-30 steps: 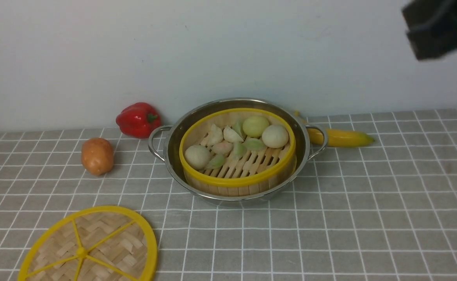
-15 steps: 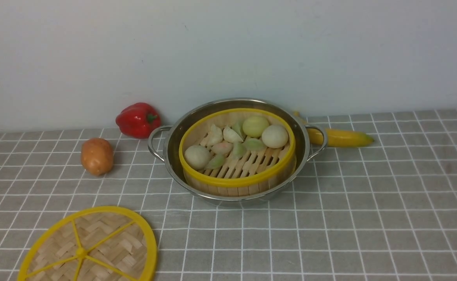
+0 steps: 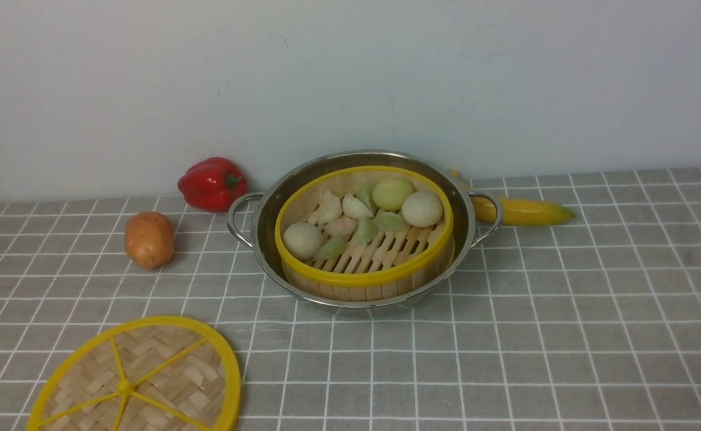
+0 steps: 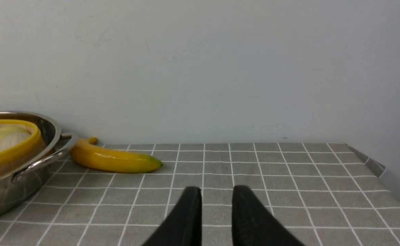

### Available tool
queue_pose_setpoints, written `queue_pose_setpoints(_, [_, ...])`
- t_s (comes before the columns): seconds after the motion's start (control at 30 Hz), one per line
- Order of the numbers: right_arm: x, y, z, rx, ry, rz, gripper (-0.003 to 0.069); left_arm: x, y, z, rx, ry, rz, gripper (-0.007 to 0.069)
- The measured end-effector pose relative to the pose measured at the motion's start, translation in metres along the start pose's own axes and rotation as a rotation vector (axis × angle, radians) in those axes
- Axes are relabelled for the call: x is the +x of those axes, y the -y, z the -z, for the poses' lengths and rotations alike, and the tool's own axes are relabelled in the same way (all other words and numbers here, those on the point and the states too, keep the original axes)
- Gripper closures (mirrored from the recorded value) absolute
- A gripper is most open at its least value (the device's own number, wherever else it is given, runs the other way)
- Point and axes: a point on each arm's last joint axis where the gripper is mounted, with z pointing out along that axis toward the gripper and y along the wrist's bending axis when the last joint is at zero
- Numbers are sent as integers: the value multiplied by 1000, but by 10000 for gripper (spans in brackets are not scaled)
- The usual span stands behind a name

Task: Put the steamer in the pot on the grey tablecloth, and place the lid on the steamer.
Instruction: 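Grasp the bamboo steamer lid lying on the table by its centre knob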

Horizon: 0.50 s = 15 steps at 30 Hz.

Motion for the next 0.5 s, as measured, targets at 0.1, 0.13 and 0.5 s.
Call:
queue_pose_setpoints(0.1, [3,2,0,17,-34,-5,485,0,0,0,0,0,0,382])
queue_pose_setpoints(0.13, [5,3,0,30,-58,-12,480,0,0,0,0,0,0,382])
queue_pose_setpoints(0.5, [12,5,1,57,-124,-86,456,0,0,0,0,0,0,382])
